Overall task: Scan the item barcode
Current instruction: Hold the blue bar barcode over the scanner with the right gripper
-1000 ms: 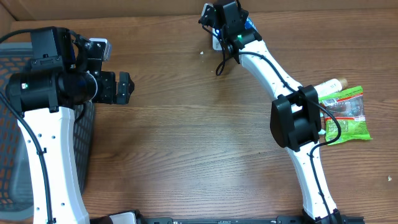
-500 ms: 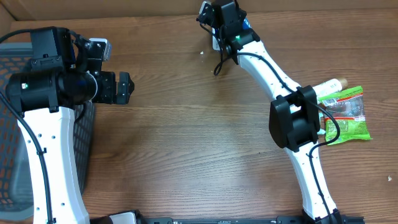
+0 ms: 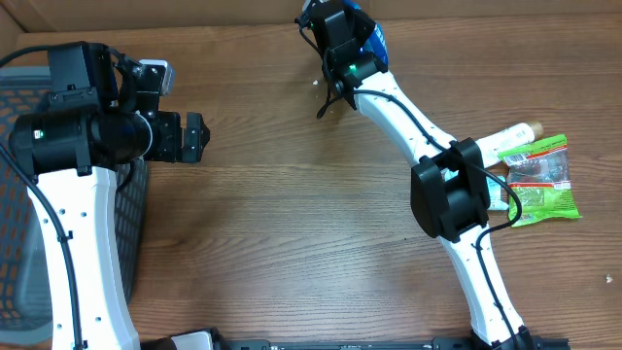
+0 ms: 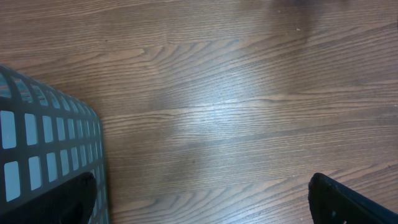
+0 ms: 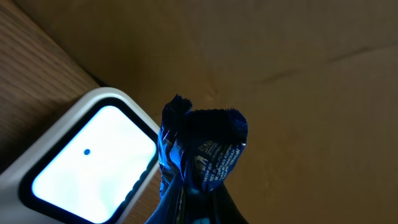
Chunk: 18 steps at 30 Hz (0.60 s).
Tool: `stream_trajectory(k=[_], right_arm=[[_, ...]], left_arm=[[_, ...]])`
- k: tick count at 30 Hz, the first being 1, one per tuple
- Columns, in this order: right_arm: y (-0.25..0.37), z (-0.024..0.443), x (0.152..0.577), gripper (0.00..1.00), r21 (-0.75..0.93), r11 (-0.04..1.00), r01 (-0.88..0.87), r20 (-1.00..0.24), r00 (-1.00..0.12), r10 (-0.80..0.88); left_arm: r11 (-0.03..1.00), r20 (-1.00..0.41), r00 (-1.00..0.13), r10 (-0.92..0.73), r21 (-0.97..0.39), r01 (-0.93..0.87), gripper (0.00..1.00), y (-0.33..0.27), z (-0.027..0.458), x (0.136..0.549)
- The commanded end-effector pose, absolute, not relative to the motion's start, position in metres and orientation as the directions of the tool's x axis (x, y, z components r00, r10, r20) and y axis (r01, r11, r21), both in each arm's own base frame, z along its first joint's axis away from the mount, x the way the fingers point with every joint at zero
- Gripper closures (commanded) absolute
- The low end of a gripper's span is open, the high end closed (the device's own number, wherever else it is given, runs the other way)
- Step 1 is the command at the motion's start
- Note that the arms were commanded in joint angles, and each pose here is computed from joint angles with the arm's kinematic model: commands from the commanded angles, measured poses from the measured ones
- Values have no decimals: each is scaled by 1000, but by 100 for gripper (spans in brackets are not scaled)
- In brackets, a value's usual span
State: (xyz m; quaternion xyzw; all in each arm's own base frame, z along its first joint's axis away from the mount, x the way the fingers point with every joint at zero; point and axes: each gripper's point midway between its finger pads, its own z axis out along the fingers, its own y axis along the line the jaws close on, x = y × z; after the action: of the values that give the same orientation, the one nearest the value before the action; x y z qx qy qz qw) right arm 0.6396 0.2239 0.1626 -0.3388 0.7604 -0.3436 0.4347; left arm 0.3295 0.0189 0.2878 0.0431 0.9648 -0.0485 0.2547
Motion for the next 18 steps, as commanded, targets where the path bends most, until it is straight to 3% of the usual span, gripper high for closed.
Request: stream_trajectory(k=[1, 14, 18], right_arm=[[209, 175, 639, 96, -817, 567, -108, -468, -452, -760], [206, 120, 635, 96, -876, 450, -174, -315, -500, -807], [217, 120, 633, 96, -875, 453, -170, -327, -484, -812]], left_arm=[[990, -498, -865, 63, -76, 116, 0, 18, 288, 332], [990, -498, -865, 63, -76, 116, 0, 18, 288, 332], [990, -498, -865, 63, -76, 116, 0, 18, 288, 332]])
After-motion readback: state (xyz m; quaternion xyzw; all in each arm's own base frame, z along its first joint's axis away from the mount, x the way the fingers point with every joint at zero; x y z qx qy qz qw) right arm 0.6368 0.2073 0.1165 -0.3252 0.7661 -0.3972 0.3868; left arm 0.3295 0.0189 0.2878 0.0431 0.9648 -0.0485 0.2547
